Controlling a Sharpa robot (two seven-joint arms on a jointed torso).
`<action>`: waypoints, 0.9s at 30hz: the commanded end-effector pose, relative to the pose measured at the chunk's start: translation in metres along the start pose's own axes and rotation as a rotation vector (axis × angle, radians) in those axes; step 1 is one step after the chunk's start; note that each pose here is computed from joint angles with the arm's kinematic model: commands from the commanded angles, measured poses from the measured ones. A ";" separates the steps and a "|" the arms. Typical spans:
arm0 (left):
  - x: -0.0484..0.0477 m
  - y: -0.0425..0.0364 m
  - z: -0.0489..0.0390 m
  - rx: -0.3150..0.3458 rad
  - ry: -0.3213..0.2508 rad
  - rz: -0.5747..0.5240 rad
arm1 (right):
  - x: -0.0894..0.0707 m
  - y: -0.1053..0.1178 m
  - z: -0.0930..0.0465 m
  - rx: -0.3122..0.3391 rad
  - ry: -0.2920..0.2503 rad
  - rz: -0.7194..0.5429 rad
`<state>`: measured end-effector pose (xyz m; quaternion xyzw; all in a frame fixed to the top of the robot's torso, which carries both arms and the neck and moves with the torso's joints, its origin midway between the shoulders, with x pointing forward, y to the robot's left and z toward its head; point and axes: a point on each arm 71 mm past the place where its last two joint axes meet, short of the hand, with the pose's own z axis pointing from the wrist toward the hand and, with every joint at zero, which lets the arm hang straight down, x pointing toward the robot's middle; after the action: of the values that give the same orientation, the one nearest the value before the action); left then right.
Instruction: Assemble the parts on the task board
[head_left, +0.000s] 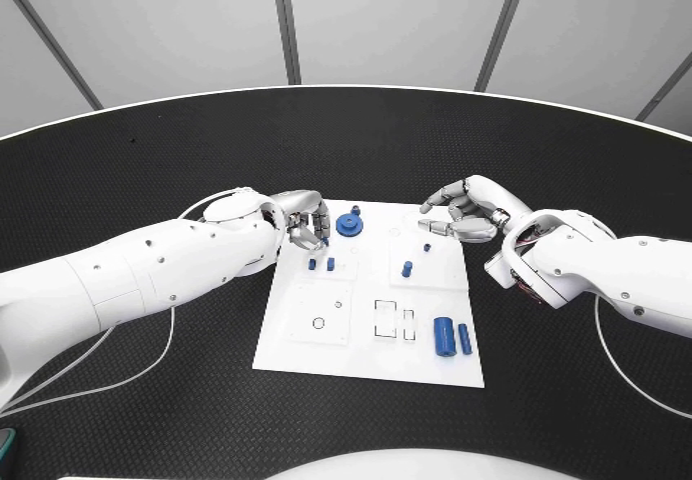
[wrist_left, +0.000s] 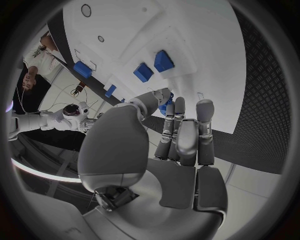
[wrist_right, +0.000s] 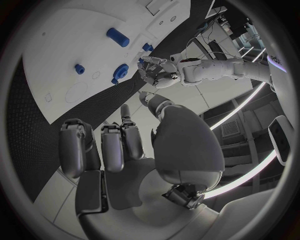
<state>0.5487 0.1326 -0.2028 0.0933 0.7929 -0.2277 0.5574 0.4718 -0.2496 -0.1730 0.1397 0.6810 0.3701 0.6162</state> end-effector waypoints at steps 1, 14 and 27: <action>0.0003 -0.0011 0.0004 0.004 0.002 0.000 | 0.000 0.000 0.000 -0.001 0.000 0.000; 0.0007 -0.0013 0.0005 0.005 0.006 0.000 | 0.000 0.000 0.000 0.000 -0.001 0.000; 0.0016 -0.0015 0.0008 0.002 0.017 0.002 | 0.000 0.000 0.000 0.000 -0.001 0.000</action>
<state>0.5482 0.1308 -0.2041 0.0965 0.7973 -0.2267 0.5509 0.4717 -0.2500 -0.1729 0.1400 0.6808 0.3698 0.6166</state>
